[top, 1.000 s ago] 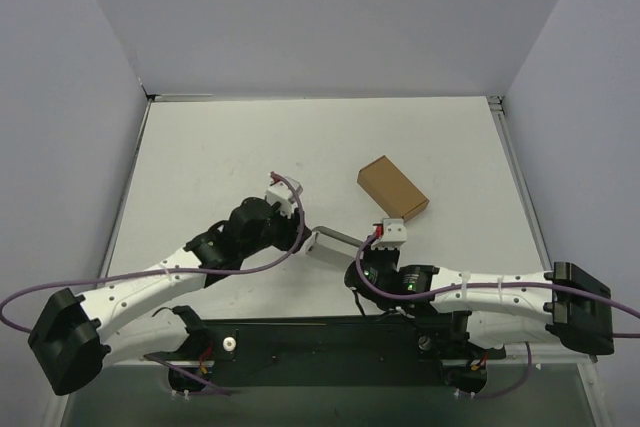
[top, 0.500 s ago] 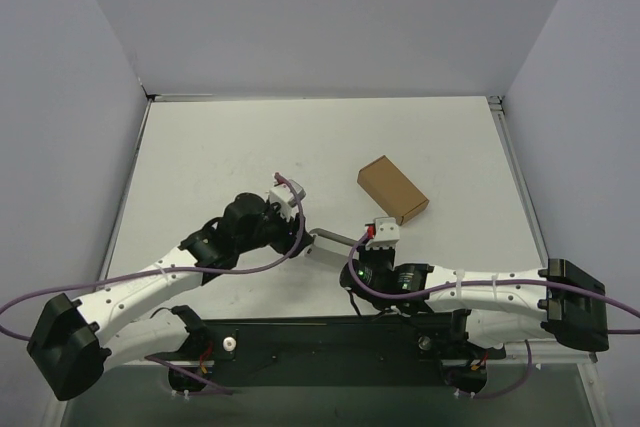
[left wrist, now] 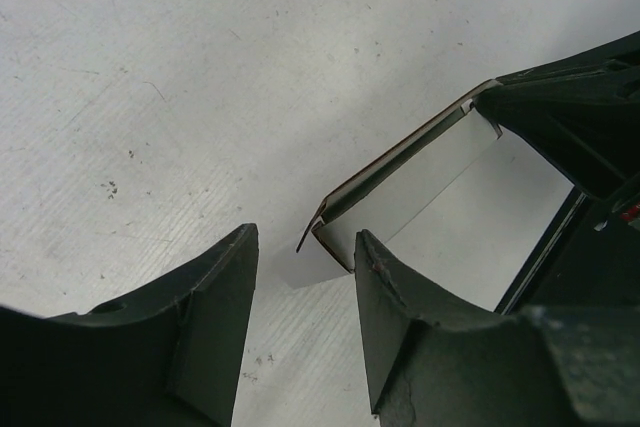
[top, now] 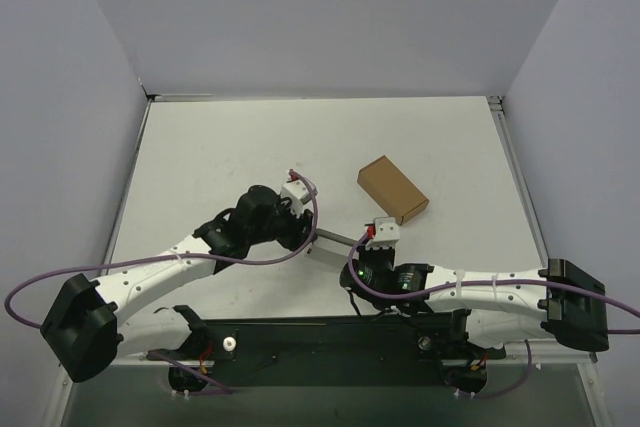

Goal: Fold the paper box

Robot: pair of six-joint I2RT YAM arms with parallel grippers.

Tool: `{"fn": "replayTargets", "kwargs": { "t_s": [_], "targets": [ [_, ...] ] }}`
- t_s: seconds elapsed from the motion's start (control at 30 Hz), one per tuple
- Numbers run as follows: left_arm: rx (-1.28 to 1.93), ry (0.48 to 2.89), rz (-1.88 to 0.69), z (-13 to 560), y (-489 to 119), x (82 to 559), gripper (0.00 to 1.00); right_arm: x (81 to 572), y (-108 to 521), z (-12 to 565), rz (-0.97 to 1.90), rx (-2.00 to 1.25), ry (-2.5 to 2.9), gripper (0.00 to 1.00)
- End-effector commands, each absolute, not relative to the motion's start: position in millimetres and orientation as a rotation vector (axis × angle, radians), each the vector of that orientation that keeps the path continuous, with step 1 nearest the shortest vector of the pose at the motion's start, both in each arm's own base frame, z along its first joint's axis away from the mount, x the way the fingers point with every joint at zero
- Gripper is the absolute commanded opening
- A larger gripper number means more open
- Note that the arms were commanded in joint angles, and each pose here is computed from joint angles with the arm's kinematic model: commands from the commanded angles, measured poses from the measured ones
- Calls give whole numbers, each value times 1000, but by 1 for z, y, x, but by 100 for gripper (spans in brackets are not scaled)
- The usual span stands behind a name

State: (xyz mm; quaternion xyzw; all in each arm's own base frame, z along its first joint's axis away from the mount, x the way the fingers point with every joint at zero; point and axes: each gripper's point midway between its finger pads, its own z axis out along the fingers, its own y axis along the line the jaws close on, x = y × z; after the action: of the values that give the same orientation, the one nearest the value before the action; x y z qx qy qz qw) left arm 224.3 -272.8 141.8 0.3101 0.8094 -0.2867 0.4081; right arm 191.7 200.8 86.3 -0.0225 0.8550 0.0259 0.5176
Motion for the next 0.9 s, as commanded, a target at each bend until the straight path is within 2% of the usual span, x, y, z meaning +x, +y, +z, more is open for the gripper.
{"fn": "replayTargets", "kwargs": {
  "t_s": [0.0,0.23,0.6,0.73,0.87],
  "targets": [
    [792,1923,-748,176,-288,239,52,183,193,73,9,-129,2101,0],
    [798,1925,-755,175,-290,239,43,183,193,72,10,-131,2104,0],
    [822,1941,-764,170,-295,237,41,183,194,72,16,-131,2104,0],
    [824,1934,-770,170,-296,237,32,183,194,72,16,-132,2104,0],
    [827,1948,-765,168,-296,237,28,183,194,72,15,-134,2104,0]
  ]
}}
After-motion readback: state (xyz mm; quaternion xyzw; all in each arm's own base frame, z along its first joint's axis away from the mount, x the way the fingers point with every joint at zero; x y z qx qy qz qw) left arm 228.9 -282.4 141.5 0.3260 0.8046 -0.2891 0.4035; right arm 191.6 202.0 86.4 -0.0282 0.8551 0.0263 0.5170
